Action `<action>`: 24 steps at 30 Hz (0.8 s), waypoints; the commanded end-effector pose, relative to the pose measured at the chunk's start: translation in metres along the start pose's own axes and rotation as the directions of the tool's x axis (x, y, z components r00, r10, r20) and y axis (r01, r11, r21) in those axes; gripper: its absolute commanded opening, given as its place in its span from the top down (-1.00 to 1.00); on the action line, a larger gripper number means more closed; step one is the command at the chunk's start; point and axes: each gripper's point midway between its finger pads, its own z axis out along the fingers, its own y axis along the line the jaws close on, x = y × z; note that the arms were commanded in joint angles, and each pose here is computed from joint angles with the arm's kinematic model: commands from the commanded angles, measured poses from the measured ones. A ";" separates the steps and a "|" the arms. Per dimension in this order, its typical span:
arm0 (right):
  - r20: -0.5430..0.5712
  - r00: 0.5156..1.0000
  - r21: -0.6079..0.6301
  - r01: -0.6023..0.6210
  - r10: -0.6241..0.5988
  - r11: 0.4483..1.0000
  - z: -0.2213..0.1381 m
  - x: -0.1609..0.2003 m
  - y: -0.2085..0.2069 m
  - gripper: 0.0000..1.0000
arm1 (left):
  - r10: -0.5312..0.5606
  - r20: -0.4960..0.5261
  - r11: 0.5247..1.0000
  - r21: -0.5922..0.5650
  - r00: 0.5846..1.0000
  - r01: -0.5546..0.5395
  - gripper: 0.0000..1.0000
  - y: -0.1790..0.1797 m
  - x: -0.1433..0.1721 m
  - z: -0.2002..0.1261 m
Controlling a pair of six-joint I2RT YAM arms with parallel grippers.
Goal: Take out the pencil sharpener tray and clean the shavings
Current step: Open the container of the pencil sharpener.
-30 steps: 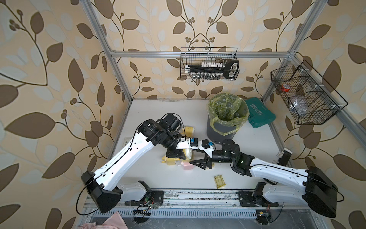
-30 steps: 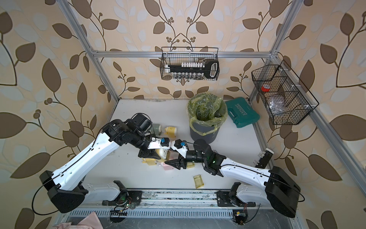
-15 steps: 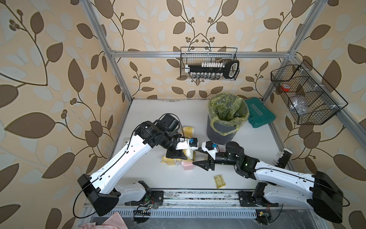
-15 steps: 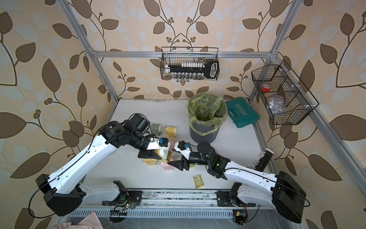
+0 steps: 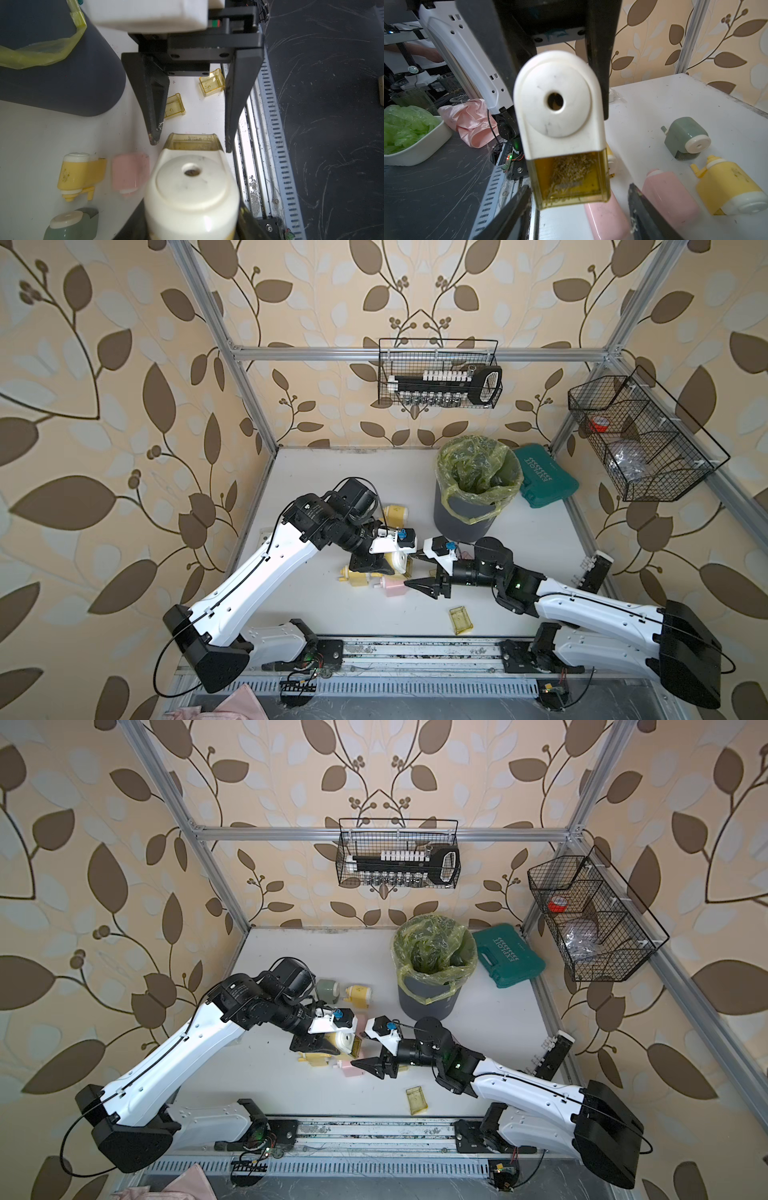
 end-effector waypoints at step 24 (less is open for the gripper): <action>0.047 0.998 -0.018 0.051 -0.050 0.999 -0.001 -0.026 0.013 -0.19 | -0.014 0.026 1.000 0.017 1.000 0.014 1.00 -0.003 -0.002 0.001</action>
